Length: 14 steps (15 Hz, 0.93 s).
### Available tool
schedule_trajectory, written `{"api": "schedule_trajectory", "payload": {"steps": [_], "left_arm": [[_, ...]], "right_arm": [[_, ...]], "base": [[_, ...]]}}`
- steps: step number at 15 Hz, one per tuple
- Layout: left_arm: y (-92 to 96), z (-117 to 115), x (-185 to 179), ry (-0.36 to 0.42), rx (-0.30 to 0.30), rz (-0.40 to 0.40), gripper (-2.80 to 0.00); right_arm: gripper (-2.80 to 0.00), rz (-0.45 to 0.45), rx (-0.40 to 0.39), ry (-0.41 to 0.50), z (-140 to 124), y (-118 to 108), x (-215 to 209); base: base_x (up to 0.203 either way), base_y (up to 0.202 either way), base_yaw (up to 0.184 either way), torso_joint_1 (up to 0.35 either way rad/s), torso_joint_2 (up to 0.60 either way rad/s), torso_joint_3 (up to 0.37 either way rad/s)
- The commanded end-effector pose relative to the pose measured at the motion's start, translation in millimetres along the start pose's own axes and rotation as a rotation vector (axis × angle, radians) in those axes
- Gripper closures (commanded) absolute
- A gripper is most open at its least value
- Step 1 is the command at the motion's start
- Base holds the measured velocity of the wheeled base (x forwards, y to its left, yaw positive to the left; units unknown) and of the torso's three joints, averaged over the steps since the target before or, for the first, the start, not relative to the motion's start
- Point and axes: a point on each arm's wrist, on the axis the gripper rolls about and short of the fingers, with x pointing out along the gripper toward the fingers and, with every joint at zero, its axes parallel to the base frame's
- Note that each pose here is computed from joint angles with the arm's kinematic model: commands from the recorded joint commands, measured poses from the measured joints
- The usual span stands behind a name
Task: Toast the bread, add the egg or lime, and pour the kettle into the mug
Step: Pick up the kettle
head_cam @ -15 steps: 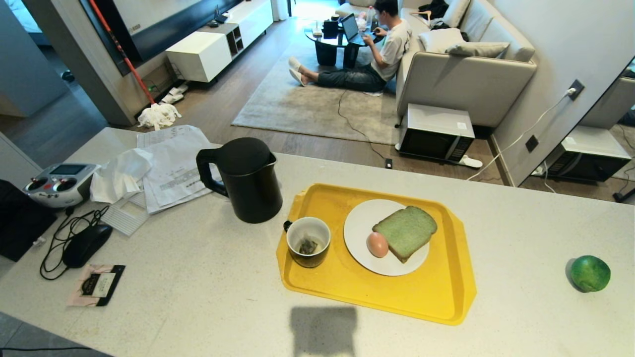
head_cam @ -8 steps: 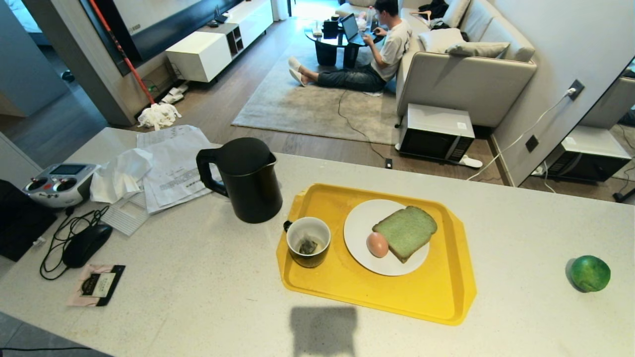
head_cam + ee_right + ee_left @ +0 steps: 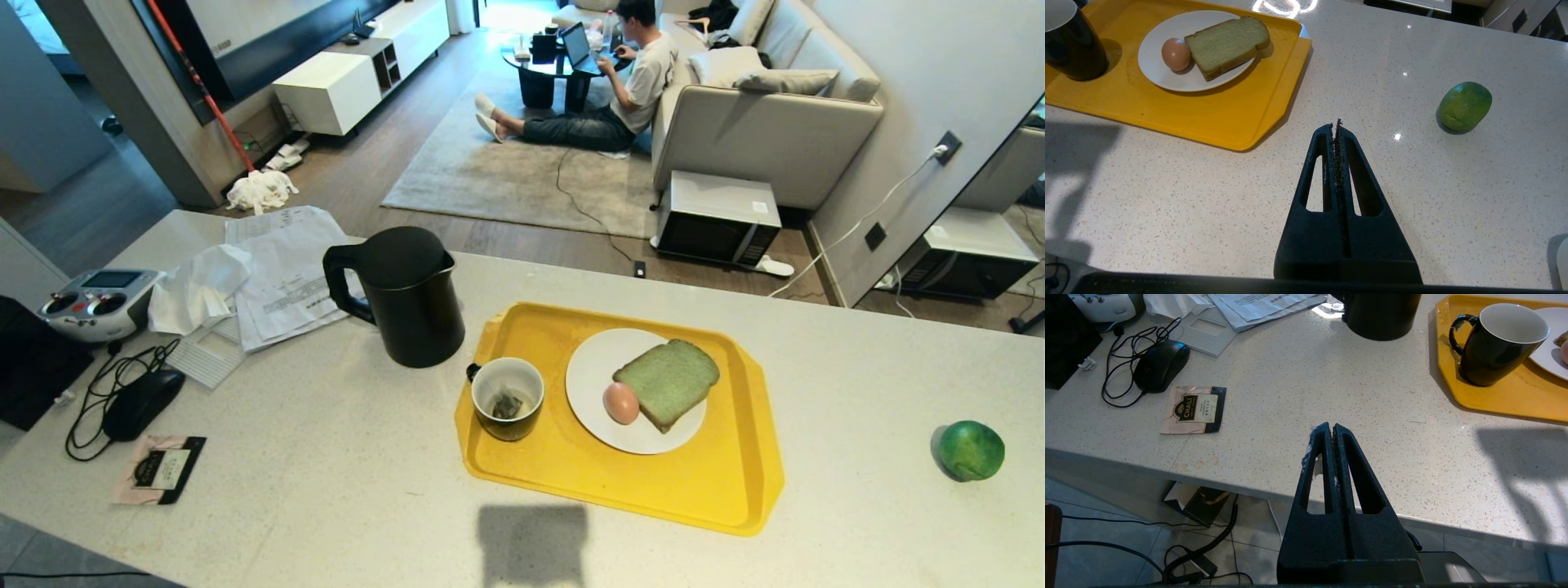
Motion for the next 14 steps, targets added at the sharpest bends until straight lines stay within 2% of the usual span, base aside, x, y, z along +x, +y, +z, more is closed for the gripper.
{"api": "schedule_trajectory", "payload": {"steps": [1, 14], "left_arm": [[0.0, -0.4, 0.1, 0.000, 0.000, 0.000, 0.00], [0.0, -0.4, 0.1, 0.000, 0.000, 0.000, 0.00]], "right_arm": [[0.00, 0.000, 0.000, 0.003, -0.4, 0.0, 0.2], [0.00, 0.000, 0.000, 0.003, -0.4, 0.0, 0.2]], "base": [[0.000, 0.000, 0.000, 0.000, 0.00, 0.000], [0.000, 0.000, 0.000, 0.000, 0.00, 0.000]]}}
